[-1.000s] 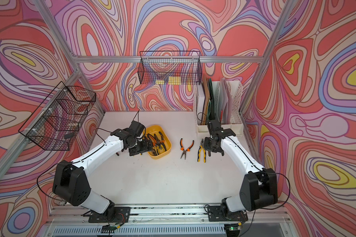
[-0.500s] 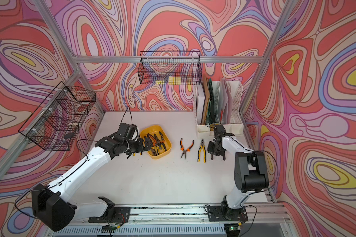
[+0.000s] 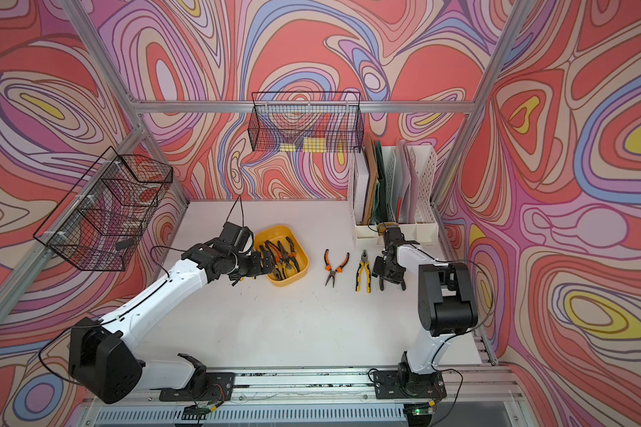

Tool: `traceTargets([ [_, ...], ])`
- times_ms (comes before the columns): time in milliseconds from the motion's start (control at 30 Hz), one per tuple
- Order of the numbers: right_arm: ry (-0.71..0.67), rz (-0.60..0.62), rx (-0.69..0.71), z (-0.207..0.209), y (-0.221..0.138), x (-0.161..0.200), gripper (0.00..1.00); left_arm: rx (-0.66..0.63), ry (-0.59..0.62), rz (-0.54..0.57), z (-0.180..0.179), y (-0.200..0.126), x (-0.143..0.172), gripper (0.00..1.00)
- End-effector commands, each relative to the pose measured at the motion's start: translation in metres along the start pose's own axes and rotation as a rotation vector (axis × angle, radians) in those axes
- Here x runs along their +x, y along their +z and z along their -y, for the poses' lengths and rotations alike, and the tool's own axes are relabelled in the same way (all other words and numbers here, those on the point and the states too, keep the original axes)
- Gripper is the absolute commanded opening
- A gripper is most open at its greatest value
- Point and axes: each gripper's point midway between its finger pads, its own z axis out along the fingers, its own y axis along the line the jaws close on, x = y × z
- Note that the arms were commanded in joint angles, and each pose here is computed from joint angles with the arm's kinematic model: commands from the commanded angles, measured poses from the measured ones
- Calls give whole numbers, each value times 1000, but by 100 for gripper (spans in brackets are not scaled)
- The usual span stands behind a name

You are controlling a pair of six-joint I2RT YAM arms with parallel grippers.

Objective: Take the pliers out of the storage box
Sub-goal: Place the pliers at the center of the board.

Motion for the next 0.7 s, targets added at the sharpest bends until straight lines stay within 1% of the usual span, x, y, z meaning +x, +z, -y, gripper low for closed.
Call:
traceTargets([
  [0, 18, 38, -1, -1, -21, -7, 60, -53, 9, -10, -4, -2, -4, 95],
  [100, 19, 77, -15, -5, -45, -15, 62, -90, 0, -23, -7, 0, -8, 93],
  [167, 15, 105, -24, -7, -62, -20, 66, -112, -13, -33, -7, 2, -11, 91],
  [300, -6, 160, -62, -14, -98, -24, 66, -139, -45, -60, -2, 9, -23, 88],
  [400, -24, 197, -109, -20, -121, -20, 65, -166, -76, -77, 3, 17, -34, 85],
  [500, -53, 246, -198, -31, -142, -13, 64, -193, -106, -84, 8, 28, -47, 81],
  [600, -64, 295, -254, -36, -159, -6, 63, -241, -131, -70, 9, 40, -62, 77],
  [667, -64, 303, -268, -36, -163, 0, 63, -269, -143, -69, 9, 51, -70, 73],
])
